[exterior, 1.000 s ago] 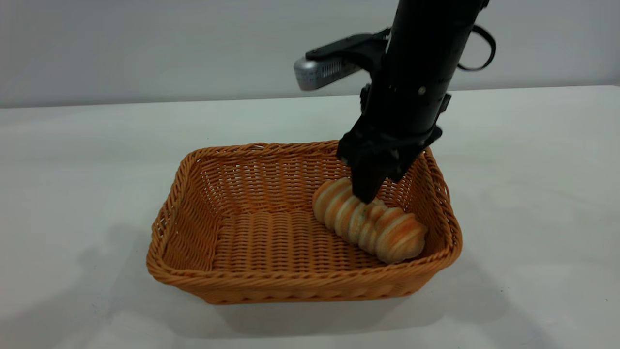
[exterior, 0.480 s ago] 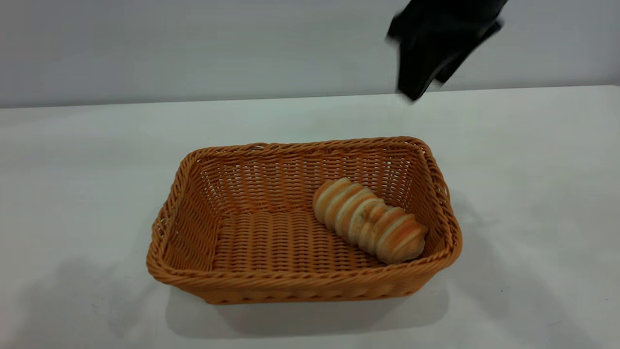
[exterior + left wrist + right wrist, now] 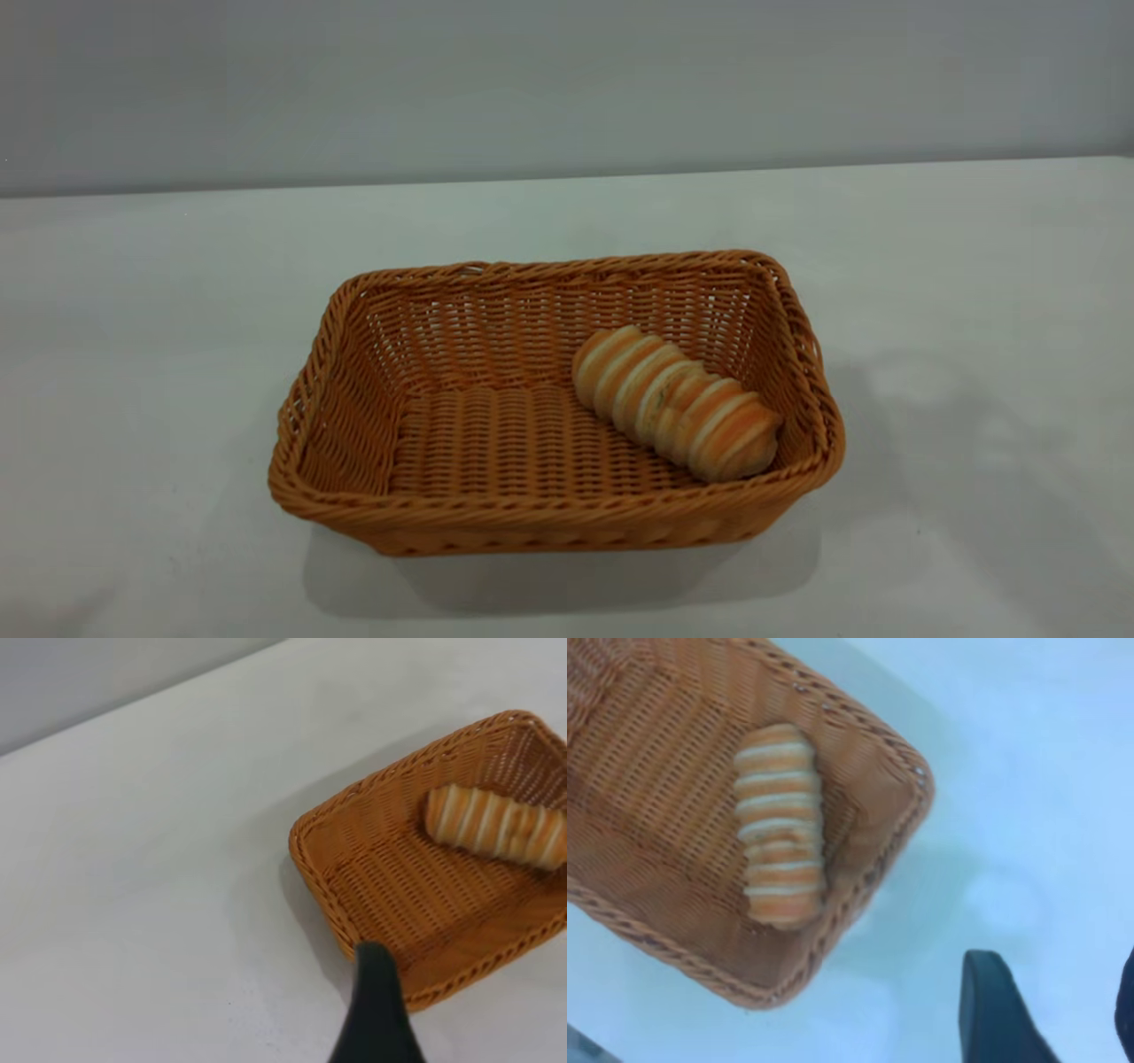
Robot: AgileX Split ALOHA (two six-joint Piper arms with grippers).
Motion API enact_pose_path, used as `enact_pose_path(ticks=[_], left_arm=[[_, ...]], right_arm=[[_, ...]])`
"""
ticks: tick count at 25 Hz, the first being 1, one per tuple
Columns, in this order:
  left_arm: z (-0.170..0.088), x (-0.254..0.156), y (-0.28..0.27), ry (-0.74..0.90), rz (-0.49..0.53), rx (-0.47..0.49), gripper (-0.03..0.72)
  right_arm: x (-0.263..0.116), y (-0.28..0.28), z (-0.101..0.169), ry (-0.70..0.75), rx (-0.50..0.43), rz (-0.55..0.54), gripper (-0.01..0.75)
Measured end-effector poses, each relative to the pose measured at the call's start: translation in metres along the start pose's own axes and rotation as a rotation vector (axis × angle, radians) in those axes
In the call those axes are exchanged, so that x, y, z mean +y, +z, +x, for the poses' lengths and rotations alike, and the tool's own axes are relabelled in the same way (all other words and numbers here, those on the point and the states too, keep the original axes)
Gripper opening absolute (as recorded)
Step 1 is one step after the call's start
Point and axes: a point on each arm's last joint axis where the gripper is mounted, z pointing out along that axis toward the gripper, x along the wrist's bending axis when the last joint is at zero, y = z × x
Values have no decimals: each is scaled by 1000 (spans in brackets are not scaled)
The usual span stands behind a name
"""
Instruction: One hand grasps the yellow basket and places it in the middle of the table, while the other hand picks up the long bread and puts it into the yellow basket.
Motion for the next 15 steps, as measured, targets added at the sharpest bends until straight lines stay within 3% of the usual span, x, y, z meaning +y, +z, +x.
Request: enact_pose_path(ticks=[9, 15], left_arm=[[-18, -29, -51, 24, -44, -6, 594], [-24, -69, -66, -27, -62, 54, 594]], right_arm=[[-30, -74, 10, 38, -26, -72, 360], [-73, -114, 27, 48, -41, -135, 360]])
